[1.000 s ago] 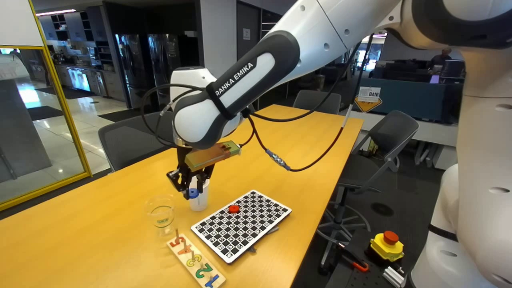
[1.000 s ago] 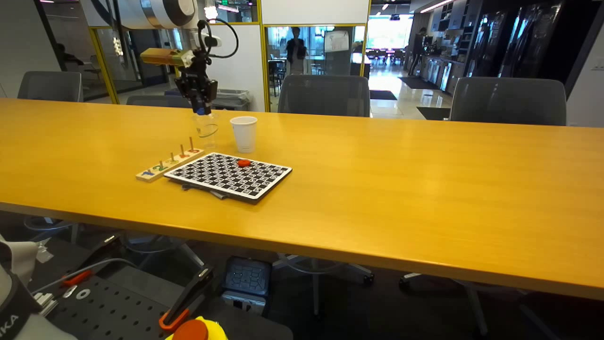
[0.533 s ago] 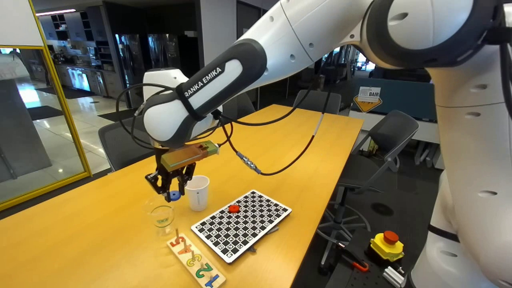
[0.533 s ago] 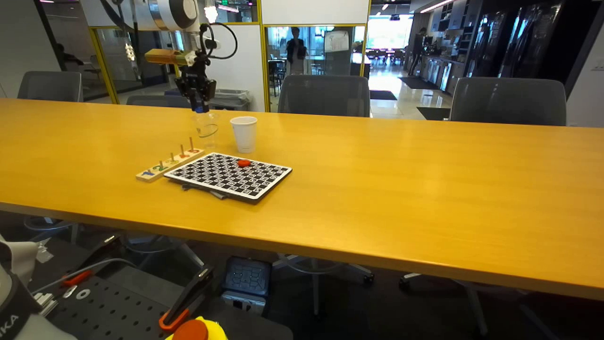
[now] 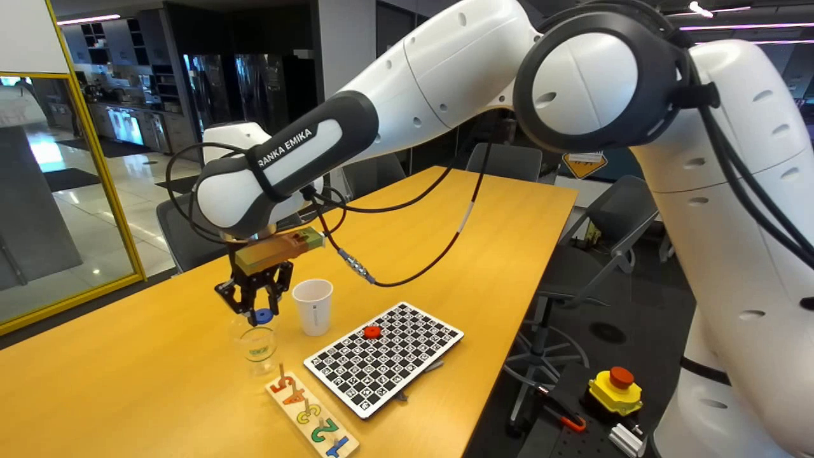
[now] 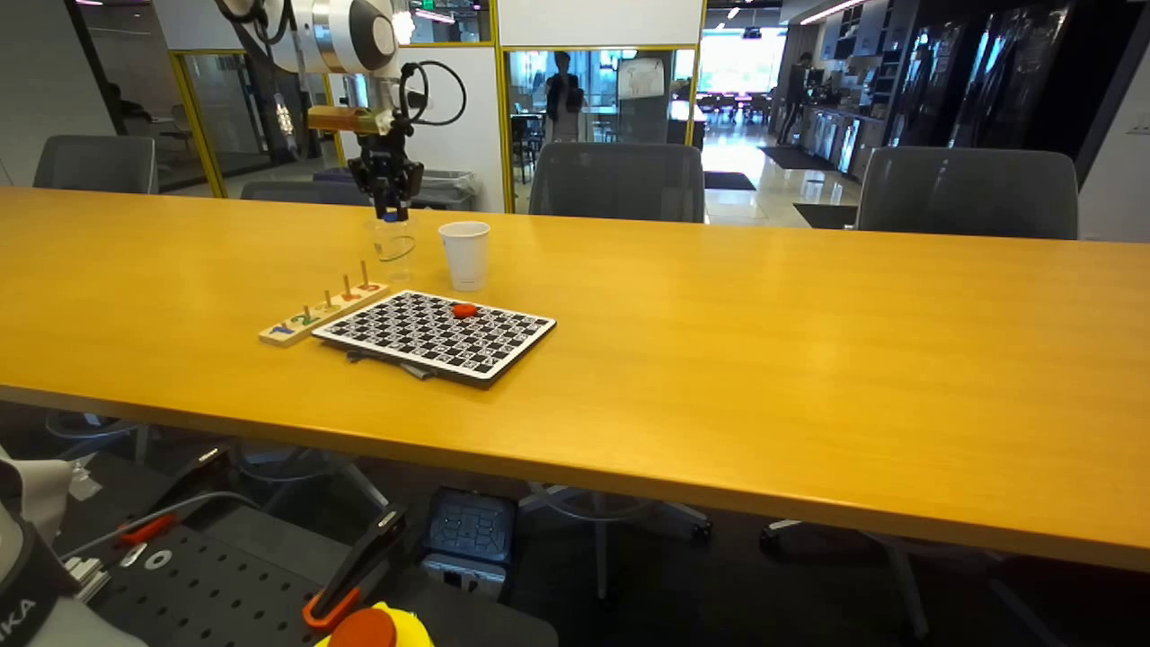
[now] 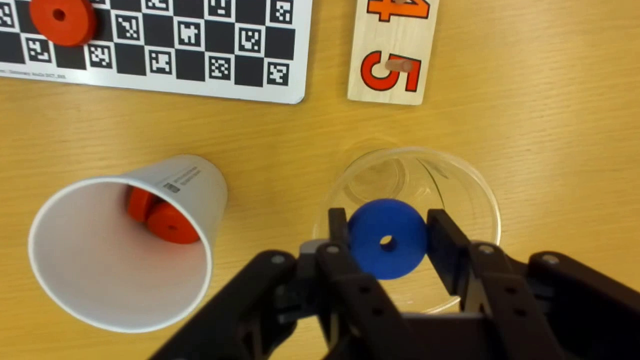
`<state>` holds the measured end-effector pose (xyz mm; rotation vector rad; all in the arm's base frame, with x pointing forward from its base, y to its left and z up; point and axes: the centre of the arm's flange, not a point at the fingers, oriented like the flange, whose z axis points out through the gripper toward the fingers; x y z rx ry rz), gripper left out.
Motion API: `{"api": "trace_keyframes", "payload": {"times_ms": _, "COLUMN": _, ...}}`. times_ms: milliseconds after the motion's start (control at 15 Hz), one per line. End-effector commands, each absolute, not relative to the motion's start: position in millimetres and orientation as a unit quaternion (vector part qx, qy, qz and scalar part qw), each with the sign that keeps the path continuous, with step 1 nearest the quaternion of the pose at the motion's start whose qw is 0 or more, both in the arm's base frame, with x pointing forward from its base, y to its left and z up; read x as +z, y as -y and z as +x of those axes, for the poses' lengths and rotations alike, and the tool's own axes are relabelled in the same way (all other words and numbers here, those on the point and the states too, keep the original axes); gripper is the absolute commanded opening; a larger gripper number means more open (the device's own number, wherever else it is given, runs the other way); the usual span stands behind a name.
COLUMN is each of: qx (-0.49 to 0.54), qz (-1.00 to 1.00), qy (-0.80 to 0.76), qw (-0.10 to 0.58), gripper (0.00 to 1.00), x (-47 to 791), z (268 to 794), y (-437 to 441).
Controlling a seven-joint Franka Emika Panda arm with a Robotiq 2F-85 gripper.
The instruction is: Put the blue ring in the clear cup and the orange rings in the white cup
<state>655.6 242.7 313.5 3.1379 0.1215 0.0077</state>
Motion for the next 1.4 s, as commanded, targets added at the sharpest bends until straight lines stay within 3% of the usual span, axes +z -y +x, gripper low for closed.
{"api": "trace_keyframes", "payload": {"times_ms": 0, "qx": -0.003, "qz": 0.999, "qy": -0.049, "qw": 0.007, "gripper": 0.23, "x": 317, "z": 686, "y": -253}}
{"api": "trace_keyframes", "payload": {"times_ms": 67, "qx": -0.005, "qz": 0.999, "qy": -0.048, "qw": 0.007, "gripper": 0.41, "x": 317, "z": 687, "y": -254}}
{"api": "trace_keyframes", "payload": {"times_ms": 133, "qx": -0.008, "qz": 0.999, "qy": -0.050, "qw": 0.008, "gripper": 0.68, "x": 317, "z": 688, "y": -254}}
{"api": "trace_keyframes", "payload": {"times_ms": 200, "qx": -0.010, "qz": 0.999, "qy": -0.049, "qw": 0.011, "gripper": 0.69, "x": 316, "z": 688, "y": -254}}
{"api": "trace_keyframes", "payload": {"times_ms": 467, "qx": -0.002, "qz": 0.999, "qy": -0.042, "qw": 0.017, "gripper": 0.97, "x": 325, "z": 680, "y": -245}}
{"api": "trace_keyframes", "payload": {"times_ms": 1333, "qx": 0.027, "qz": 0.998, "qy": 0.048, "qw": 0.034, "gripper": 1.00, "x": 349, "z": 616, "y": -118}}
